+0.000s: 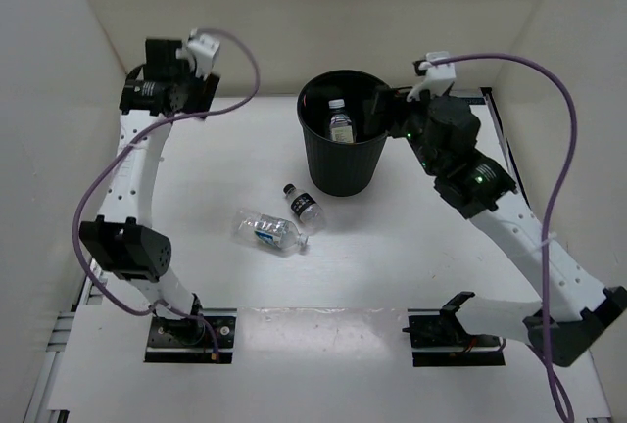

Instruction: Put the plastic bottles in the bin

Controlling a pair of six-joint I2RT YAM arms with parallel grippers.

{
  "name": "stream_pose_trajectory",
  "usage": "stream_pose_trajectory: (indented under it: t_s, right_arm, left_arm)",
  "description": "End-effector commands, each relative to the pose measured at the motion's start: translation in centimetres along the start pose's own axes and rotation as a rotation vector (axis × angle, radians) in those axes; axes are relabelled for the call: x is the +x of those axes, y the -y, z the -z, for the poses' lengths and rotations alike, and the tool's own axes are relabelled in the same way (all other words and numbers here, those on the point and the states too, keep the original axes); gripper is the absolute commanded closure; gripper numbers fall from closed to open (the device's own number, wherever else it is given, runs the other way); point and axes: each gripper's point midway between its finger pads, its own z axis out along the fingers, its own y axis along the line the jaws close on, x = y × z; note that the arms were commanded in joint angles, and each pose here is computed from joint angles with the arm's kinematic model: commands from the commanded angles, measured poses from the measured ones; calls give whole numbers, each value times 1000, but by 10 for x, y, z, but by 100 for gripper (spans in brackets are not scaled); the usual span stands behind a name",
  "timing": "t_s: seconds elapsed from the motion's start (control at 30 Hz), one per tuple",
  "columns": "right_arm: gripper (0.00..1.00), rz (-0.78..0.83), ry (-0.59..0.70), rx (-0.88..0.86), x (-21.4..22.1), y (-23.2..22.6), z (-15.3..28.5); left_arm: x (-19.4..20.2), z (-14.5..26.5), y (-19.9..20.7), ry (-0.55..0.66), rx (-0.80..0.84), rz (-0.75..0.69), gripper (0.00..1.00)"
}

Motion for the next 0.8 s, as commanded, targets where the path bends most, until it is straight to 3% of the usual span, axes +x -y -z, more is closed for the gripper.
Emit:
stream_pose_trajectory:
  t_s: [0.0, 0.03, 0.1, 0.13, 0.27, 0.37, 0.47, 0.53, 0.6, 0.63, 0.73, 0.77]
  right_arm:
    - [1, -62, 3, 87, 6, 23, 19]
    - [1, -79, 1, 88, 9, 24, 22]
    - [1, -94, -22, 136, 23, 36, 34]
    - [1, -128, -22, 158, 27, 40, 38]
    - [1, -217, -1, 281, 38, 67, 62]
    - [1, -272, 42, 314, 32, 81, 86]
    - [1, -282, 23, 331, 42, 88, 100]
    - [1, -268, -4, 330, 48, 89, 105]
    - [1, -230, -29, 272, 50, 82, 107]
    - [1, -199, -49, 243, 55, 78, 106]
    - [1, -126, -80, 151, 56, 64, 104]
    - [1, -106, -98, 133, 60, 61, 100]
  left_arm:
    - [-124, 76, 16, 390, -17, -80, 89]
    - [-161, 100, 38, 512, 2, -150, 89]
    - [-195, 110, 68, 623, 35, -215, 89]
    - [-216, 124, 103, 706, 95, -244, 89]
    - [-251, 130, 200, 817, 294, -348, 89]
    - [-251, 104, 259, 798, 402, -402, 88]
    - [-245, 73, 291, 750, 479, -393, 84]
    - [-239, 58, 302, 721, 501, -394, 71]
    - [-237, 56, 306, 712, 521, -372, 46]
    - [-233, 51, 308, 697, 525, -375, 26]
    - [-233, 58, 306, 698, 531, -353, 0]
    - [-234, 64, 306, 707, 526, -353, 0]
